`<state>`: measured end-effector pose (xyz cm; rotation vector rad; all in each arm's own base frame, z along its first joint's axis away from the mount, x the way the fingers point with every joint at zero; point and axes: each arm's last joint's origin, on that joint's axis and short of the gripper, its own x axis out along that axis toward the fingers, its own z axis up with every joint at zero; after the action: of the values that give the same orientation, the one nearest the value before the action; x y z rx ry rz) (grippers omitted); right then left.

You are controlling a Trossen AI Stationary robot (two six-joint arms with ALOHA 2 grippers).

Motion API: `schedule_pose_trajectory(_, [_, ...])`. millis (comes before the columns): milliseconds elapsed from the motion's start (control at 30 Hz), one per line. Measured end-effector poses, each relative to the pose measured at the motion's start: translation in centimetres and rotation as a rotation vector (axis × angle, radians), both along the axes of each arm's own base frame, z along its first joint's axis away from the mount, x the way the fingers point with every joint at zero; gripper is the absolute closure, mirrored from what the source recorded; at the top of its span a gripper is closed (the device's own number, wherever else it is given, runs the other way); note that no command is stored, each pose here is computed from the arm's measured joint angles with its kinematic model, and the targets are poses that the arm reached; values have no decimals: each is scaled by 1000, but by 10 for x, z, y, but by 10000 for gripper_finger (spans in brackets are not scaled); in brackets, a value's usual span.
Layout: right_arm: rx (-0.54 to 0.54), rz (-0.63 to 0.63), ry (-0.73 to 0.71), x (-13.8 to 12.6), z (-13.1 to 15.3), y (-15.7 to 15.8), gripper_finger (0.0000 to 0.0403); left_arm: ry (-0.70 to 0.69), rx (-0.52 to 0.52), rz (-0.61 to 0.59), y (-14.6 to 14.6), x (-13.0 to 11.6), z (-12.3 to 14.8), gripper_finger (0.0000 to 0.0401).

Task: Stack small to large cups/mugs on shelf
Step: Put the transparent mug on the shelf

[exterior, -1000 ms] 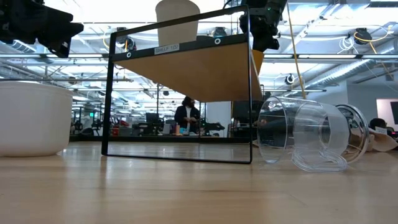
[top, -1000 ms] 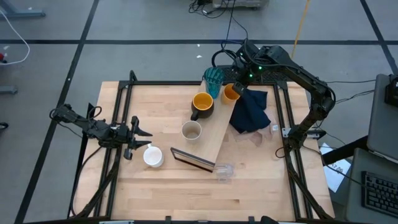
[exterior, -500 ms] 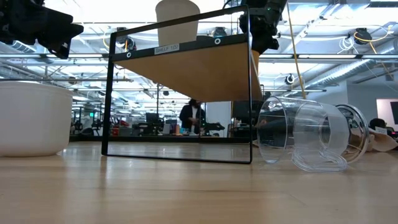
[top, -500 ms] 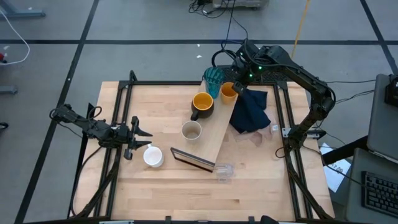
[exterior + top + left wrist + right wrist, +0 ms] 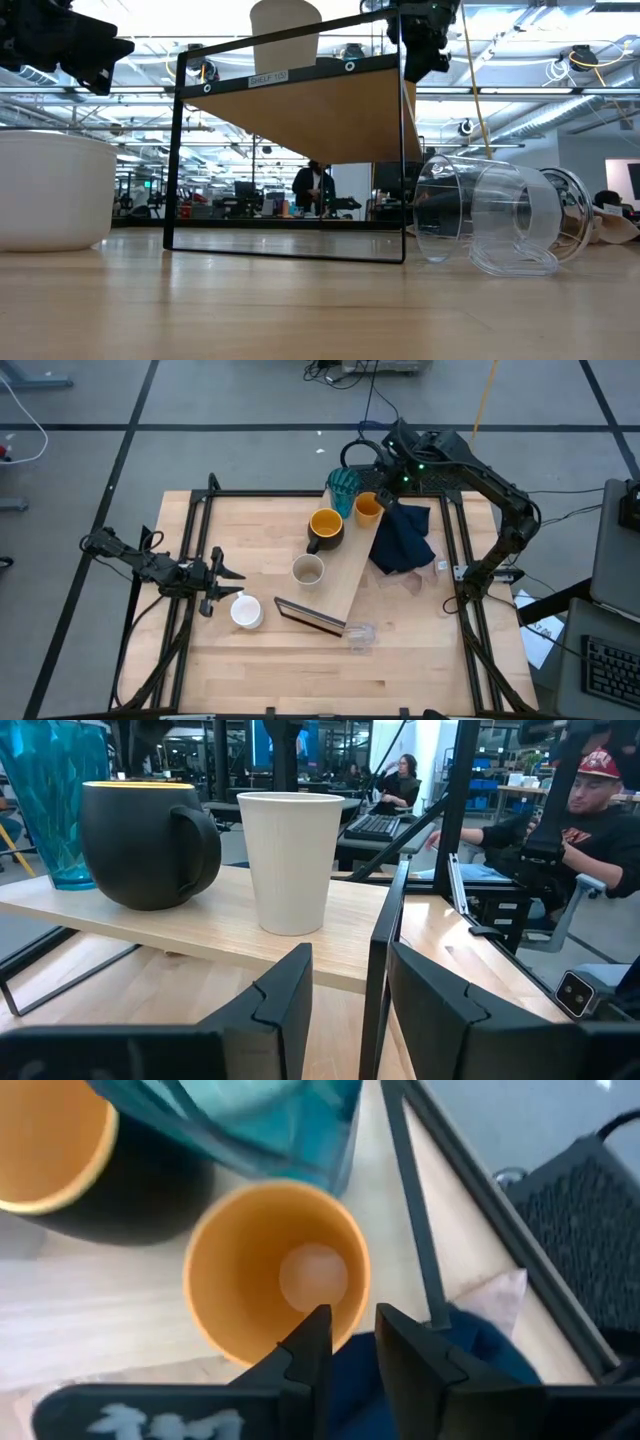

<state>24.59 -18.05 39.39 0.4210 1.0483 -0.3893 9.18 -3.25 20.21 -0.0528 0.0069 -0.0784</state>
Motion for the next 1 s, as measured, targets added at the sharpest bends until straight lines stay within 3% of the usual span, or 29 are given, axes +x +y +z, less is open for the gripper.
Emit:
schedule_pose_trajectory(300, [-139, 72, -173, -13, 49, 29, 330, -4, -4, 0, 0, 0, 0, 267])
schedule_pose_trajectory(633, [-299, 282, -461, -54, 100, 114, 330, -25, -8, 8, 0, 0, 3, 267])
schedule_pose_trajectory(800, [-346, 284, -525, -79, 98, 145, 330, -25, -7, 8, 0, 0, 3, 267])
schedule_pose_trajectory(1000, [-297, 299, -584, -87, 65, 165, 330, -25, -7, 9, 0, 0, 3, 267])
